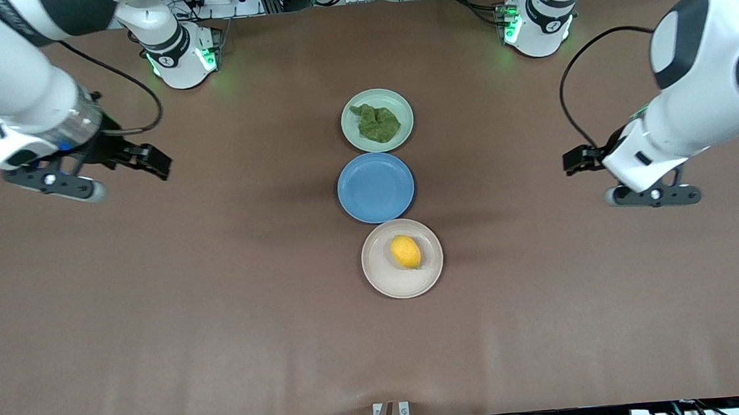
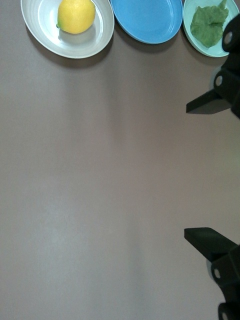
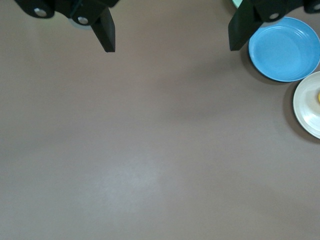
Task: Pick lemon and lettuce from plates
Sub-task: 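Move the right gripper toward the lettuce while the left gripper approaches the lemon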
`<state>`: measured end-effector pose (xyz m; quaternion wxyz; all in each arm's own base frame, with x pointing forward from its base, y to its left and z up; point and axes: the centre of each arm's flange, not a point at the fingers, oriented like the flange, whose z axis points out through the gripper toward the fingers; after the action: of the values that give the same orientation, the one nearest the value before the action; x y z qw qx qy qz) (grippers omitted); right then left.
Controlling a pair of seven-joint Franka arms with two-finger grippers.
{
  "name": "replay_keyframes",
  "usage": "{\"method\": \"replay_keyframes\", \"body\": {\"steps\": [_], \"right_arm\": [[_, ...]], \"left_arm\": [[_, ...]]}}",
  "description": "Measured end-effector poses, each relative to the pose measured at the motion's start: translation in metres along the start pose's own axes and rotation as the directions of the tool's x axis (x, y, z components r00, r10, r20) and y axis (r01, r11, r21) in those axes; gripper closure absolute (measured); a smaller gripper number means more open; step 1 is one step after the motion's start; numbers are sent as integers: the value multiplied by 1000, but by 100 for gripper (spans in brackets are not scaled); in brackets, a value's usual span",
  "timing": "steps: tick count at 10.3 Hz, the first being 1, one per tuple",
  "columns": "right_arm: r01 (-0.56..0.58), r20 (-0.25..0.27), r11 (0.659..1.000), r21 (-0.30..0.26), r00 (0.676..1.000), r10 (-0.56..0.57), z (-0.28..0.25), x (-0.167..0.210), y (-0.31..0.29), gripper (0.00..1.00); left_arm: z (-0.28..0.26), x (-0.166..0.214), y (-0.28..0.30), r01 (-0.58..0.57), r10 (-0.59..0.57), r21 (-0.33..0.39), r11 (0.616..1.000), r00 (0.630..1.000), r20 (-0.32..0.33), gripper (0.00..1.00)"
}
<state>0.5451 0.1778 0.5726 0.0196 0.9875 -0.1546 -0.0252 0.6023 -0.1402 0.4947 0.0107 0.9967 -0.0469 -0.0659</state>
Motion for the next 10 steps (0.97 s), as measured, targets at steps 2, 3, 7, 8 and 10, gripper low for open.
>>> {"method": "replay_keyframes", "body": {"steps": [2, 3, 7, 8, 10], "right_arm": [[21, 15, 1000, 6, 1000, -21, 17, -12, -27, 0], [22, 19, 1000, 19, 1000, -22, 29, -22, -45, 0], [-59, -7, 995, 77, 998, 60, 95, -91, -130, 0], [-82, 4, 993, 80, 997, 82, 119, -113, -149, 0], [-139, 39, 988, 70, 990, 137, 159, -151, -181, 0]], "left_arm": [[8, 6, 4, -1, 1, -19, 1000, 1000, -6, 0], [11, 9, 8, -3, 2, -34, 999, 1000, -9, 0], [30, 20, 52, 8, -11, -65, 998, 999, -44, 0], [36, 22, 67, 22, -25, -69, 997, 998, -54, 0], [54, 29, 98, 31, -36, -78, 996, 997, -74, 0]]}}
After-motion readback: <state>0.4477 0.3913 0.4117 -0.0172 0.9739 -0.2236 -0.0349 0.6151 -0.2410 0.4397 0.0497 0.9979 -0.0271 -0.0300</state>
